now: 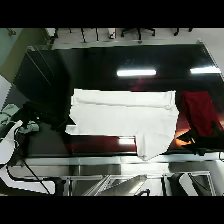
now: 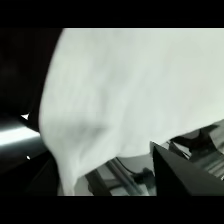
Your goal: Fold the shirts.
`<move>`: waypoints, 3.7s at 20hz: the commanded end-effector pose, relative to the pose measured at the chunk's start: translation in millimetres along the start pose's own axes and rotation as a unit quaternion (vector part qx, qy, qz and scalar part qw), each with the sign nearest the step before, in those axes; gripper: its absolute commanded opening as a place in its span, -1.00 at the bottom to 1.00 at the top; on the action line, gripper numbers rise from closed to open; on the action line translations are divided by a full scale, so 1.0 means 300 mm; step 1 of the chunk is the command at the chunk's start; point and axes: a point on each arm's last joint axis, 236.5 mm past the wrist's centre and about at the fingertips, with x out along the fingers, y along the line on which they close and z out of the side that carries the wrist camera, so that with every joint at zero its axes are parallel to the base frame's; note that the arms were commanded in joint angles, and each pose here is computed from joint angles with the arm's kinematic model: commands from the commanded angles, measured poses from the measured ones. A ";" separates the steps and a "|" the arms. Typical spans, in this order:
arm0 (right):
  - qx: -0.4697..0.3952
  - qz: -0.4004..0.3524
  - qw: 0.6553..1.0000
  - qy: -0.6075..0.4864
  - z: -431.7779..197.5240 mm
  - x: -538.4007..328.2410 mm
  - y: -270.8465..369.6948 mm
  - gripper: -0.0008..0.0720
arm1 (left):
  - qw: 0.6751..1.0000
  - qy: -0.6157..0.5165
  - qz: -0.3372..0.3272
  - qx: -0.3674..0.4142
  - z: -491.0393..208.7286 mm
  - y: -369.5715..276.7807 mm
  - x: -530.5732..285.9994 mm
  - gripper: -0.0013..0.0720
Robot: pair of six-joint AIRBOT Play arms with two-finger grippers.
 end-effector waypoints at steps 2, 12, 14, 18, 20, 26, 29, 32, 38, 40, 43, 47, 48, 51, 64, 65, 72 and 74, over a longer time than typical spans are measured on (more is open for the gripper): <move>0.038 0.014 0.999 0.027 -0.078 0.115 -0.050 0.52 | 0.998 -0.049 -0.003 0.030 0.089 -0.065 0.010 -0.53; 0.003 0.056 0.995 0.080 -0.108 0.319 0.038 0.08 | 0.998 -0.036 -0.003 0.043 0.075 -0.091 0.010 -0.92; -0.018 0.064 0.994 0.084 -0.110 0.328 0.064 -0.83 | 0.999 -0.028 -0.005 0.043 0.063 -0.093 0.010 -0.92; -0.051 0.058 0.994 0.079 -0.086 0.263 0.103 -0.92 | 0.999 0.028 0.044 0.006 -0.025 -0.013 0.009 -0.92; -0.044 0.013 0.997 0.065 -0.067 0.211 0.074 -0.92 | 0.993 0.069 0.096 -0.006 -0.117 0.070 -0.004 -0.92; -0.048 -0.092 0.995 0.001 -0.042 0.084 -0.023 -0.92 | 0.980 0.060 0.184 -0.042 -0.295 0.244 -0.083 -0.92; -0.079 -0.011 0.996 -0.031 0.002 0.067 0.127 -0.92 | 0.982 0.026 0.177 -0.054 -0.284 0.248 -0.136 -0.92; -0.110 0.047 0.988 -0.095 0.122 0.010 0.304 -0.92 | 0.986 -0.026 0.160 -0.026 -0.169 0.151 -0.207 -0.92; -0.188 0.064 0.969 -0.150 0.355 0.034 0.607 -0.92 | 0.982 -0.092 0.157 0.052 0.107 -0.057 -0.312 -0.92; -0.197 0.059 0.969 -0.138 0.420 0.099 0.657 -0.92 | 0.982 -0.089 0.157 0.059 0.179 -0.070 -0.296 -0.92; -0.198 0.051 0.970 -0.130 0.509 0.191 0.684 -0.92 | 0.983 -0.084 0.156 0.049 0.274 -0.059 -0.256 -0.92; -0.188 0.037 0.976 -0.106 0.558 0.293 0.649 -0.92 | 0.986 -0.050 0.156 0.037 0.331 -0.005 -0.176 -0.92; -0.193 0.034 0.975 -0.102 0.559 0.309 0.637 -0.92 | 0.987 -0.039 0.155 0.034 0.333 0.005 -0.157 -0.92; -0.208 0.032 0.972 -0.102 0.564 0.311 0.635 -0.92 | 0.987 -0.032 0.154 0.031 0.349 0.015 -0.139 -0.92; -0.278 -0.056 0.959 0.012 0.526 0.220 0.445 0.96 | 0.987 -0.016 0.153 0.038 0.316 -0.141 -0.365 0.97; -0.274 -0.056 0.960 0.017 0.525 0.235 0.436 0.96 | 0.987 -0.020 0.153 0.036 0.318 -0.153 -0.383 0.97; -0.258 -0.073 0.962 0.049 0.530 0.320 0.350 0.96 | 0.987 -0.032 0.150 0.046 0.316 -0.238 -0.429 0.97; -0.254 -0.075 0.963 0.056 0.527 0.337 0.338 0.96 | 0.990 -0.035 0.123 0.064 0.317 -0.310 -0.402 0.96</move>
